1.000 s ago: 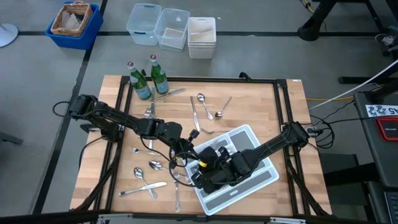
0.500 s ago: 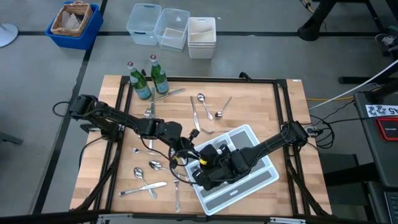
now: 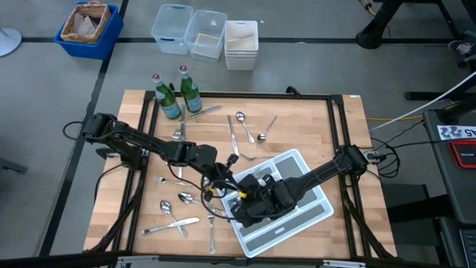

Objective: Sort silverware
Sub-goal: Put the silver spoon into the white silverware tray

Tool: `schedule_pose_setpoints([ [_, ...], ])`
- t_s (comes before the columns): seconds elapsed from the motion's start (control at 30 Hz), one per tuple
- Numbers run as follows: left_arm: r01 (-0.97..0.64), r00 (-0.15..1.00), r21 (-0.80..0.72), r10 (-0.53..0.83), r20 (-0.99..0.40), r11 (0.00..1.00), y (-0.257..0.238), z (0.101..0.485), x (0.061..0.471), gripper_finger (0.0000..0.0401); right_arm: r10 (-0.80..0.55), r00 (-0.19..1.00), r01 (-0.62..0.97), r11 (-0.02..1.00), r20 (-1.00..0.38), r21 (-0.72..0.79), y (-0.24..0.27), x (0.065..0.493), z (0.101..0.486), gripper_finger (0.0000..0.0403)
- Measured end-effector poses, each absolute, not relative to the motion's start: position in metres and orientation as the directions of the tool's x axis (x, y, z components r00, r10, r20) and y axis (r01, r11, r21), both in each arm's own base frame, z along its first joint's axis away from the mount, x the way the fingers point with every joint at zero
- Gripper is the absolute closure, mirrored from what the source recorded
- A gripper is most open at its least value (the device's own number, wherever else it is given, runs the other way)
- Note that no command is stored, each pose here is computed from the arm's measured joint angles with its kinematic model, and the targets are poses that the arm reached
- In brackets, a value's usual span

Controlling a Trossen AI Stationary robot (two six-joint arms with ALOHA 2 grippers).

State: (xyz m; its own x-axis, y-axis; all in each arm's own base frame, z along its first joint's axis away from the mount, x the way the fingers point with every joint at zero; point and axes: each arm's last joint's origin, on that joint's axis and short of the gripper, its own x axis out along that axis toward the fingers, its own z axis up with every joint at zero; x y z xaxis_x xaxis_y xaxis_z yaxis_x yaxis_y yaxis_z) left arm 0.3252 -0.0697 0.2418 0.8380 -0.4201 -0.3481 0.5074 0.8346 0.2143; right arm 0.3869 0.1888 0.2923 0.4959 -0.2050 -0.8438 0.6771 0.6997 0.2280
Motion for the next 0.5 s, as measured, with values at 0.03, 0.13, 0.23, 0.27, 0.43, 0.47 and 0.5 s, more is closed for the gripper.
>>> schedule_pose_setpoints([
  [0.03, 0.506, 0.838, 0.211, -0.42, -0.348, 0.836, -0.0697, 0.2418, 0.3252, 0.0394, -0.204, 0.496, 0.678, 0.698, -0.844, 0.229, 0.1888, 0.3869, 0.2923, 0.0391],
  [0.13, 0.49, 0.846, 0.209, -0.404, -0.347, 0.846, -0.0696, 0.242, 0.3254, 0.0379, -0.201, 0.495, 0.689, 0.684, -0.845, 0.241, 0.1891, 0.3868, 0.2923, 0.0388],
  [0.23, 0.472, 0.856, 0.214, -0.386, -0.344, 0.855, -0.0691, 0.2424, 0.3258, 0.0358, -0.205, 0.482, 0.71, 0.661, -0.852, 0.242, 0.1886, 0.385, 0.2933, 0.0397],
  [0.27, 0.463, 0.86, 0.212, -0.377, -0.345, 0.861, -0.0688, 0.2423, 0.3259, 0.035, -0.208, 0.477, 0.721, 0.648, -0.854, 0.244, 0.1884, 0.3844, 0.2932, 0.0398],
  [0.43, 0.419, 0.875, 0.213, -0.33, -0.355, 0.883, -0.0665, 0.2457, 0.3232, 0.0313, -0.22, 0.449, 0.787, 0.557, -0.866, 0.267, 0.1876, 0.3813, 0.2923, 0.0398],
  [0.47, 0.408, 0.877, 0.221, -0.313, -0.364, 0.886, -0.0655, 0.2477, 0.3208, 0.0307, -0.22, 0.447, 0.798, 0.537, -0.867, 0.274, 0.188, 0.3807, 0.2921, 0.0399],
  [0.5, 0.395, 0.88, 0.229, -0.295, -0.373, 0.89, -0.0641, 0.2495, 0.3185, 0.0303, -0.217, 0.442, 0.806, 0.521, -0.87, 0.28, 0.1896, 0.3794, 0.2919, 0.0399],
])
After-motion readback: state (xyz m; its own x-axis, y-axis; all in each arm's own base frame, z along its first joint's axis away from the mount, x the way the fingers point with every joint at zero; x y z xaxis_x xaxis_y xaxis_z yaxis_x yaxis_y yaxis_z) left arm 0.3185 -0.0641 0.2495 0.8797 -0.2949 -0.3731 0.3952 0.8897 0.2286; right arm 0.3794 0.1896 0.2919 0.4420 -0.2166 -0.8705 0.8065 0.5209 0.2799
